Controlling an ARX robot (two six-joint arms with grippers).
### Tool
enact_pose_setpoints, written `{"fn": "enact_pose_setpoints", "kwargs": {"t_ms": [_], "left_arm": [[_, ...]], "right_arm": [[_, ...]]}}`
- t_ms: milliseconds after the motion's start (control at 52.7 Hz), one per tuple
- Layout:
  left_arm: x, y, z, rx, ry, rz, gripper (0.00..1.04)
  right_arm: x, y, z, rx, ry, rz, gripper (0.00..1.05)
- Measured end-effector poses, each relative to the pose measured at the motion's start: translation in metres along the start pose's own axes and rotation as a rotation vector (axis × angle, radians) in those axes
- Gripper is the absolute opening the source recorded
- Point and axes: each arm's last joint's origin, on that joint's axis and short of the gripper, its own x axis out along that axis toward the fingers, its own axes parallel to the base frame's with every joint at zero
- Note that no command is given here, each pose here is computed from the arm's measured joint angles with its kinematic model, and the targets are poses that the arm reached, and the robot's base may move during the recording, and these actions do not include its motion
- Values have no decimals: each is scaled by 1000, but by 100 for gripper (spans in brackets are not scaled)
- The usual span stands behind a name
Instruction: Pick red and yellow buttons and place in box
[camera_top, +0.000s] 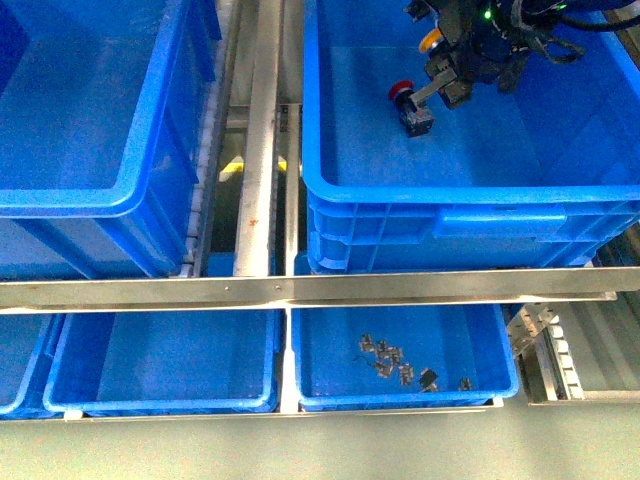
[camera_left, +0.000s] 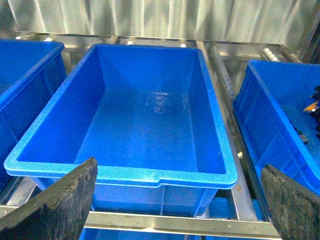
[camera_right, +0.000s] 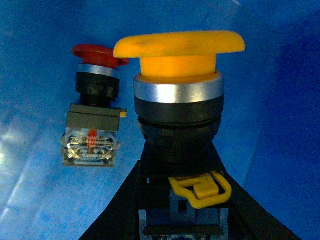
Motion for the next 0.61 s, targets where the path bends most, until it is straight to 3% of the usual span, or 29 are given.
{"fn": "enact_pose_setpoints", "kwargs": {"t_ms": [133,607], "left_arm": [[0,0,0,0,0,0,97],[0,0,0,0,0,0,97]], "right_arm": [[12,1,2,23,19,-19,27],[-6,-21,10,169,-117,-3,97]]}}
